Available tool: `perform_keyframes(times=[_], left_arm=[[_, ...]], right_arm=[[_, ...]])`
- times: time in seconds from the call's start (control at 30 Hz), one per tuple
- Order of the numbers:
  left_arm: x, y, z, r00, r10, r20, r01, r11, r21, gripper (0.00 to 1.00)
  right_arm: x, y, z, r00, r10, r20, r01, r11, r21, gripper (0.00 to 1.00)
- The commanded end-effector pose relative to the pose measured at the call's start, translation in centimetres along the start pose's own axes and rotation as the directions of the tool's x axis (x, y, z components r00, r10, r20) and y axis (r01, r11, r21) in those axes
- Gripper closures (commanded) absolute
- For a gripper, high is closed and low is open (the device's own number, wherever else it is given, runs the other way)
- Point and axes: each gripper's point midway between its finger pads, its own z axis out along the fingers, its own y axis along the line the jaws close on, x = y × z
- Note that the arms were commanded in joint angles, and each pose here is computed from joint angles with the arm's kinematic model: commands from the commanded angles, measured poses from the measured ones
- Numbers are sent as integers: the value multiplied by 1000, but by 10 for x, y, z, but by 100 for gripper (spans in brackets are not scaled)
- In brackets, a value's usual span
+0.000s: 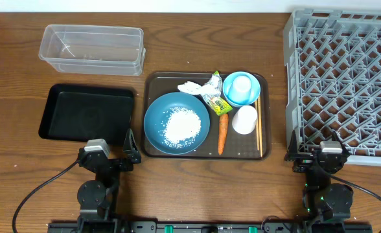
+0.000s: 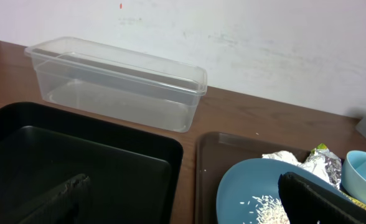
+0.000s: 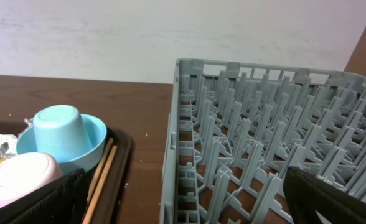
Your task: Sort waste into correct bins and load items into the dishwasher rack
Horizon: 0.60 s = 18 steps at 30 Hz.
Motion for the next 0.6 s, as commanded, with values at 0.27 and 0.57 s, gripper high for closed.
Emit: perform_keyframes(times=[0.27,0.57], left_arm=[[28,-74,-17,859,-399,-321,495,806,324,2],[26,-107,-39,706,-481,-520,694,615,374,2]], right_arm=[[1,0,0,1000,13,0,-13,1000,0,1],[1,0,0,1000,13,0,-13,1000,1,1]])
